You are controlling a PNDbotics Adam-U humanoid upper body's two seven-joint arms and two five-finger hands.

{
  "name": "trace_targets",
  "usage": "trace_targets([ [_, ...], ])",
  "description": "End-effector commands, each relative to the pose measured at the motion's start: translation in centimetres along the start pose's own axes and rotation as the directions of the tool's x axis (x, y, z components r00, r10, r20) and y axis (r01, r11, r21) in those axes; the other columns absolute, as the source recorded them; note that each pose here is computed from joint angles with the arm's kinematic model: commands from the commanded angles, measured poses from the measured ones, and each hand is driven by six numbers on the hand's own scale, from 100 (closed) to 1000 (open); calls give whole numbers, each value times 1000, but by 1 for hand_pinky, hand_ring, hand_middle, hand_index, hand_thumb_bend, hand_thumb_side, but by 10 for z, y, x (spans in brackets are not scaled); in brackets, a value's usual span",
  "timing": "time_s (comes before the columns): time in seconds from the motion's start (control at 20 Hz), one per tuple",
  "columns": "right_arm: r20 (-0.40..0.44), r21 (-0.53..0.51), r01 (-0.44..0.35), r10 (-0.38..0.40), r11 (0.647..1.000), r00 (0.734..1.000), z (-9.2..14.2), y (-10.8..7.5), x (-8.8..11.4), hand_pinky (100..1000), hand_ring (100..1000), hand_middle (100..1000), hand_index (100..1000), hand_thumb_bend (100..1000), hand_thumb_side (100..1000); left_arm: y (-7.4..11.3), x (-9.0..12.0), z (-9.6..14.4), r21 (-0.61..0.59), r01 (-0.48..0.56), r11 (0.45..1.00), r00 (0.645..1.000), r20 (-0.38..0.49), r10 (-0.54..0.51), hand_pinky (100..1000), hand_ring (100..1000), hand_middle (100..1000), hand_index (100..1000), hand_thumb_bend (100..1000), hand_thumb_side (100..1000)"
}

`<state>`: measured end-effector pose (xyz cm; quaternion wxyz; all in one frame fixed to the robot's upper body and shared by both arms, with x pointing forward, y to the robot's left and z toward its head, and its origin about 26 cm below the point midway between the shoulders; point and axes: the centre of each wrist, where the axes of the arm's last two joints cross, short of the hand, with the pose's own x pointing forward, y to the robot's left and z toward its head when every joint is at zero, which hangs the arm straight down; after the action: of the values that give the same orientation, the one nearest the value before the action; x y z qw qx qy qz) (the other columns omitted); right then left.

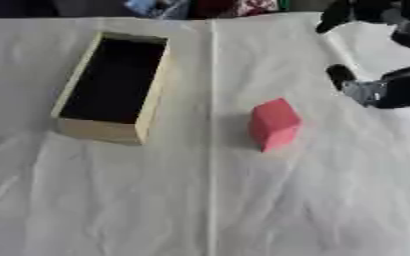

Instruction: Pick up objects on the table and place them in the box.

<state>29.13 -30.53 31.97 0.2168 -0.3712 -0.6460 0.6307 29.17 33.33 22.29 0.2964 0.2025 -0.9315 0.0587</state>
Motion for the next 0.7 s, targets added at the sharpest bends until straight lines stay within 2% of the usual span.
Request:
trace_targets([
  [0.05,5,-5,-23,23,1000,1000,2,-9,1,823,832,816,844,137,376,1,8,-6,-5,-2,1000,999,35,2,567,553,570,721,100,118],
  [0.3,10,-2,-9,9,1000,1000,2,-7,1,823,832,818,847,125,389,0,8,-6,-4,-3,1000,999,36,3,566,553,570,720,100,119],
  [0.4,12,-1,14,-14,1000,1000,1,-6,2,808,827,819,852,100,412,0,8,-6,-5,-3,1000,999,36,4,567,554,570,720,100,119],
  [0.7,17,22,84,-85,996,996,1,-3,3,784,810,839,891,118,430,0,8,-6,-5,-5,1000,999,35,5,567,554,570,720,100,122],
])
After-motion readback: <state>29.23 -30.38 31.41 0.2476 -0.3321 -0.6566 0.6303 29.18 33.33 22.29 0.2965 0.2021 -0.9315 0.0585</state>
